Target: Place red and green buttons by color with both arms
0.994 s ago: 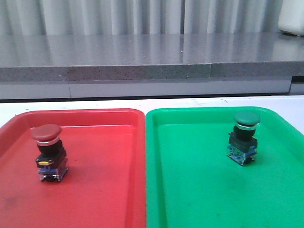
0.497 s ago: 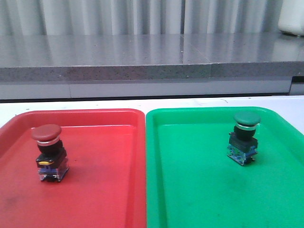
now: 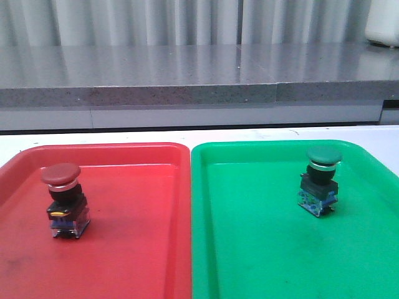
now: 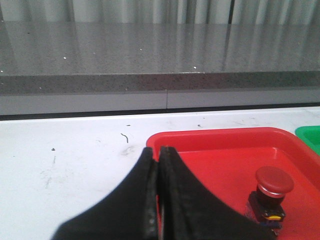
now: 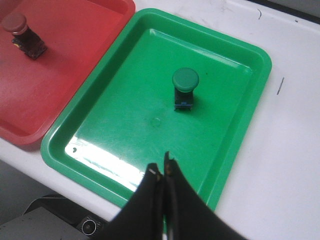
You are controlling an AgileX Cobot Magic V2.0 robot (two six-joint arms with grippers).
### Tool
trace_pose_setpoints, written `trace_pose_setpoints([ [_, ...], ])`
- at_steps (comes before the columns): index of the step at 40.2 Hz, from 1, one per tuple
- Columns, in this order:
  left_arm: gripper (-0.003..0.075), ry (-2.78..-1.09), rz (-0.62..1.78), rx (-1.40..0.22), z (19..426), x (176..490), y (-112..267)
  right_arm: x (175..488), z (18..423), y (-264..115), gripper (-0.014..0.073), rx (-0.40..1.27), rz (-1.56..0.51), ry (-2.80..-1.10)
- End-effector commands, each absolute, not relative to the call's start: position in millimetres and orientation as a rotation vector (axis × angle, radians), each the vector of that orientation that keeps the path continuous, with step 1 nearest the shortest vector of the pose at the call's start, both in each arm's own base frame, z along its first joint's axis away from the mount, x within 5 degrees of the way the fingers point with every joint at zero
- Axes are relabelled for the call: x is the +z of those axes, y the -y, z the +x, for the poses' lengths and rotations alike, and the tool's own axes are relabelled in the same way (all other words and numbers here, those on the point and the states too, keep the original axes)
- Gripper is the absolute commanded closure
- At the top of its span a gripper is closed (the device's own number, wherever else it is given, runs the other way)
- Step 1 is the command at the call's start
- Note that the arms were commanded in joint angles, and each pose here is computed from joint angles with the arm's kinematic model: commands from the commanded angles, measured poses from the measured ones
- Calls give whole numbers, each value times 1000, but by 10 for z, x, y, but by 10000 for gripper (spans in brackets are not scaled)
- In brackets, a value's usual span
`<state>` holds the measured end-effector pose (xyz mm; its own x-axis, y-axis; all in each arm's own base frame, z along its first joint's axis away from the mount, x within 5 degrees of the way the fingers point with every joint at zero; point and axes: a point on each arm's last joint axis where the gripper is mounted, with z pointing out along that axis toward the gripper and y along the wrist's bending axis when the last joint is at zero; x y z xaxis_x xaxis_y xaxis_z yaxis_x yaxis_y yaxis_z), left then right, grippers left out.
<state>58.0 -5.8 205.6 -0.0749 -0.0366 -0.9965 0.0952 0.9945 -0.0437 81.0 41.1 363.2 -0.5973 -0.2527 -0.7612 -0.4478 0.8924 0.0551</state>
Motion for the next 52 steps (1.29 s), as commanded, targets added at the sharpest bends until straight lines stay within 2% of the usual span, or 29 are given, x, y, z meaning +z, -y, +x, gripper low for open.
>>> trace_pose_setpoints([
  [1,740,-1489,-7,-118,561,2105,39,3736,829,-421,665,321,-481,-2163],
  [52,740,-1491,-59,-97,558,2044,12,3735,828,-421,665,321,-482,-2164],
])
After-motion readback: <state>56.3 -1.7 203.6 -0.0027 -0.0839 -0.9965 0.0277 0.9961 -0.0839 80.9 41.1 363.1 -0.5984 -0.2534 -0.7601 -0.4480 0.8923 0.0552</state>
